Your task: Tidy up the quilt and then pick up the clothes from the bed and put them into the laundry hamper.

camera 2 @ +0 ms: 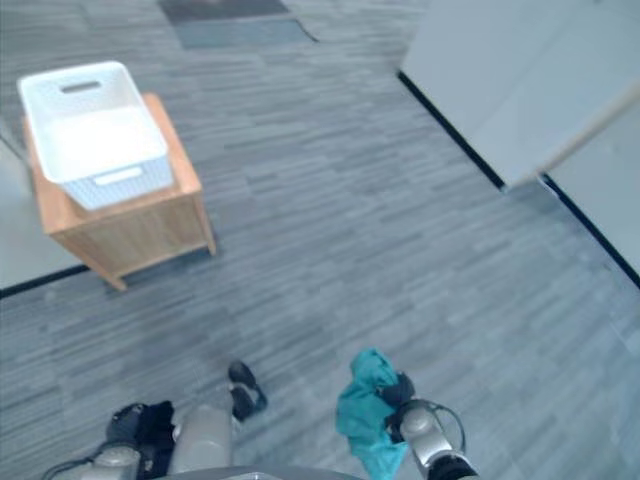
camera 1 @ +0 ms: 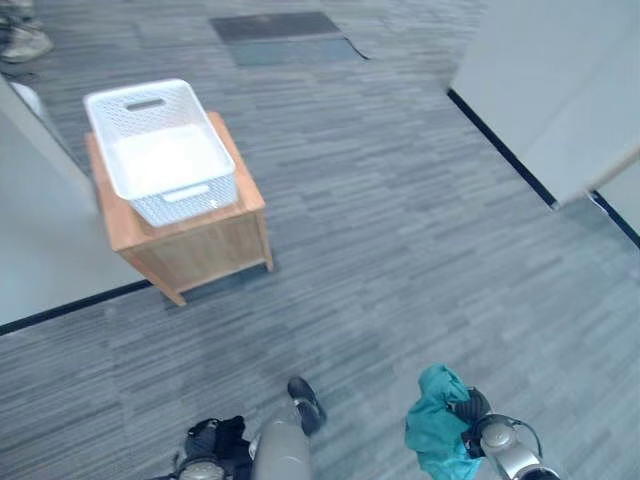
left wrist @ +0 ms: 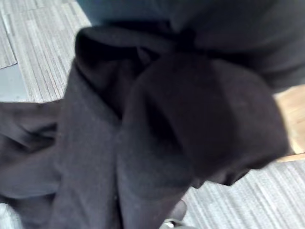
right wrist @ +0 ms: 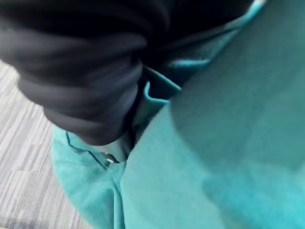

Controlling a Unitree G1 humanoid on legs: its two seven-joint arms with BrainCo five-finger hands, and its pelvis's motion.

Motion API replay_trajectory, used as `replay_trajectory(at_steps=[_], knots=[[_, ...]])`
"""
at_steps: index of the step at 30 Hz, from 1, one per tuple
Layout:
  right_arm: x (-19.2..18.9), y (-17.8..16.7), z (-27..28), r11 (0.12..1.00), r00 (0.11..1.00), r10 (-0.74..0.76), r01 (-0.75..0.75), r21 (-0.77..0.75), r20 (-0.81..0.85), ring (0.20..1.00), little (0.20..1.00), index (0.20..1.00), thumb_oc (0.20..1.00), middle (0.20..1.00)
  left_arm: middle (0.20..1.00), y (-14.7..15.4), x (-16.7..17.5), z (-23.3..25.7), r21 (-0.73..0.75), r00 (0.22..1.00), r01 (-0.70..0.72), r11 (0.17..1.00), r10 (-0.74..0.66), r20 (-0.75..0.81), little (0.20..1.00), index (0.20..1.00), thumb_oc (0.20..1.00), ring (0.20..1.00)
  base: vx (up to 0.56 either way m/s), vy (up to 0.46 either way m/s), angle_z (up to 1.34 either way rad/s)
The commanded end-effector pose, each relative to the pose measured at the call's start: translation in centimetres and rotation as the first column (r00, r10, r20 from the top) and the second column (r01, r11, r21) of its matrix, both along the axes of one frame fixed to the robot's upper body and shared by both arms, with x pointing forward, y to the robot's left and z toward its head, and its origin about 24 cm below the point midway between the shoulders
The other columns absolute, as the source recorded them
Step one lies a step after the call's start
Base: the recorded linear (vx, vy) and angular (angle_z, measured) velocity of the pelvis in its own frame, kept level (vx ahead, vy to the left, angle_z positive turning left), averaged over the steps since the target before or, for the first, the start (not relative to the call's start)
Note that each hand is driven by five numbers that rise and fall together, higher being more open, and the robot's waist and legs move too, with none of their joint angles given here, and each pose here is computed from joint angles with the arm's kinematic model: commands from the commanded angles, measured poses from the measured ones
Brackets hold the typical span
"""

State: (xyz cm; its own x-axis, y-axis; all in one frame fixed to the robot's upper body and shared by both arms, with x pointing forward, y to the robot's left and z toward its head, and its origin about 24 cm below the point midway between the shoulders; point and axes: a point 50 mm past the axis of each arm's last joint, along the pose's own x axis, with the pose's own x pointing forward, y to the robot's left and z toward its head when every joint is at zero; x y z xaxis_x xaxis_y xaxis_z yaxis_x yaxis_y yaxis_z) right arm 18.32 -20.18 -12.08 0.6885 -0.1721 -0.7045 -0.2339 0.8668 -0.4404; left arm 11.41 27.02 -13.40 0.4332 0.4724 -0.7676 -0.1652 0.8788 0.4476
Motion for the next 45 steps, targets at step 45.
replay_trajectory(at_steps=[45], knots=[[6.8,-1.7,5.4,0.998,0.960,0.038,-0.022,-0.059,0.277,0.200,0.200,0.200,0.200,0.200,0.200,0.6,4.4,2.7,0.106,0.974,0.115,0.988,-0.134,0.184,0.200,0.200,0.200,0.200,0.47,-0.124,0.82]])
